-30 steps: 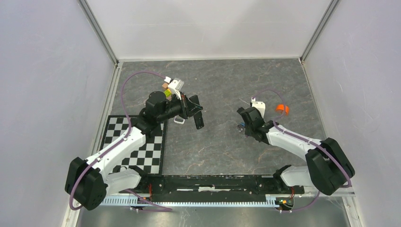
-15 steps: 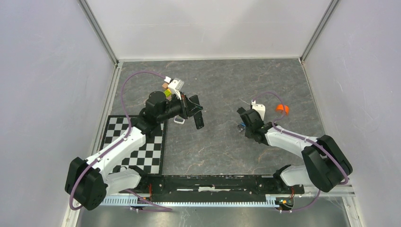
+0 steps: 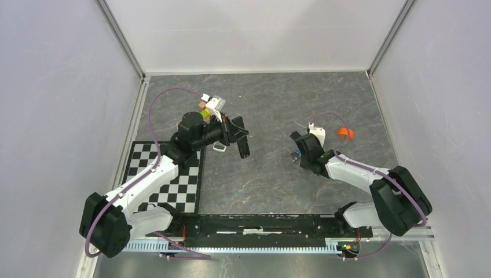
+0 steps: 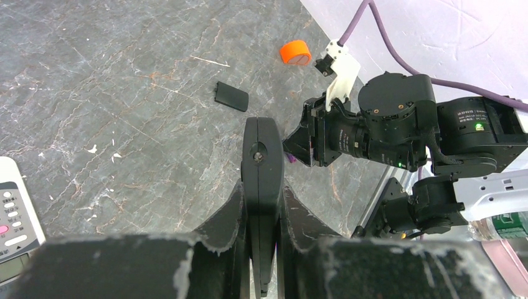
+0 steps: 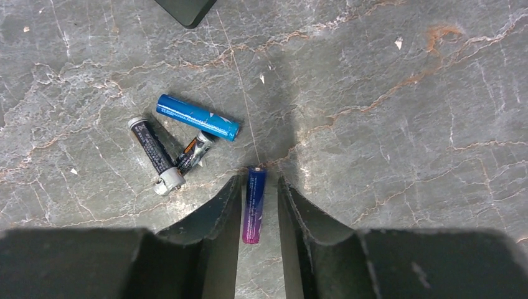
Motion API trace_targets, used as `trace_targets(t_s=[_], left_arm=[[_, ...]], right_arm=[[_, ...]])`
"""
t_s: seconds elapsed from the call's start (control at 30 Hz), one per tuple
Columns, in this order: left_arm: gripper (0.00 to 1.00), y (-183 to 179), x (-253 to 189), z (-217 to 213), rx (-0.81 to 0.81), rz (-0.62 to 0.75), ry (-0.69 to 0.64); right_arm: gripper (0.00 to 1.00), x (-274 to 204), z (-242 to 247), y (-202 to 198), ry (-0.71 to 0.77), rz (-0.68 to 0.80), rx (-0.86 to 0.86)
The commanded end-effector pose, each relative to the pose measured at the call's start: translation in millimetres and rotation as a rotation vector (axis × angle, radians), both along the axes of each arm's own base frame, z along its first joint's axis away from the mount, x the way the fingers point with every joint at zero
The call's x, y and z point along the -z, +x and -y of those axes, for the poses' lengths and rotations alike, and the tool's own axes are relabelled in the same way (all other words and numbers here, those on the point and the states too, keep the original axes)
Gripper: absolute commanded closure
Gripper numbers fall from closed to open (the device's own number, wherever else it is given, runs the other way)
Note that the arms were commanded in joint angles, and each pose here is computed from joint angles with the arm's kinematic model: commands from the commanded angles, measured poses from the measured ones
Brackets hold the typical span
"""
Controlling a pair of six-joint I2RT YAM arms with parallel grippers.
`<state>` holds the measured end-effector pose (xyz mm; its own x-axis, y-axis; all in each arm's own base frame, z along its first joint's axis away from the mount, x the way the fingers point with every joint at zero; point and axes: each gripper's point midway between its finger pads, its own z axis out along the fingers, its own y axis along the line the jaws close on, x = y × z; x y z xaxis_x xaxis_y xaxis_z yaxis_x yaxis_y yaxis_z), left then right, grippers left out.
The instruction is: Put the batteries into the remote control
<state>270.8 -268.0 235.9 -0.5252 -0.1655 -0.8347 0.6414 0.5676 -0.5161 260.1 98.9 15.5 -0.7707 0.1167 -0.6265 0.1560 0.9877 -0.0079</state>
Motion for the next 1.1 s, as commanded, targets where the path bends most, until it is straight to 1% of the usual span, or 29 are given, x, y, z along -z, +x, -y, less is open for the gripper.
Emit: trace_targets(t_s=[0.0,0.17,0.4,0.5,0.6,0.8,0.97,1.07], left_arm=[[0.98,-2,-19,3,0.030,0.068,-0.034],[0.98,-3,-18,3,0.034,0.065,-0.036],[0.98,-6,-24,6,0.057,0.057,-0.058],[0.98,-7,-24,9,0.069,0.048,-0.074],[0.98,-6,-23,14,0.081,0.029,-0.095],[0.98,-5,-26,24,0.105,-0.010,-0.173],[0.98,-1,-32,33,0.122,-0.050,-0.257],[0.98,6,-34,37,0.107,-0.089,-0.305]], right_arm=[[0.67,6,10,-10,-0.033,-0.030,0.003],[0.70,14,7,-19,0.017,-0.042,0.003],[0.91,18,13,-21,0.047,-0.015,0.037],[0.96,11,14,-14,0.046,0.023,0.037],[0.98,-9,9,-2,0.075,0.113,0.019],[0.98,-69,-4,21,0.153,0.301,-0.028],[0.99,-119,-32,30,0.291,0.428,-0.136],[1.00,-159,-60,32,0.406,0.531,-0.258]])
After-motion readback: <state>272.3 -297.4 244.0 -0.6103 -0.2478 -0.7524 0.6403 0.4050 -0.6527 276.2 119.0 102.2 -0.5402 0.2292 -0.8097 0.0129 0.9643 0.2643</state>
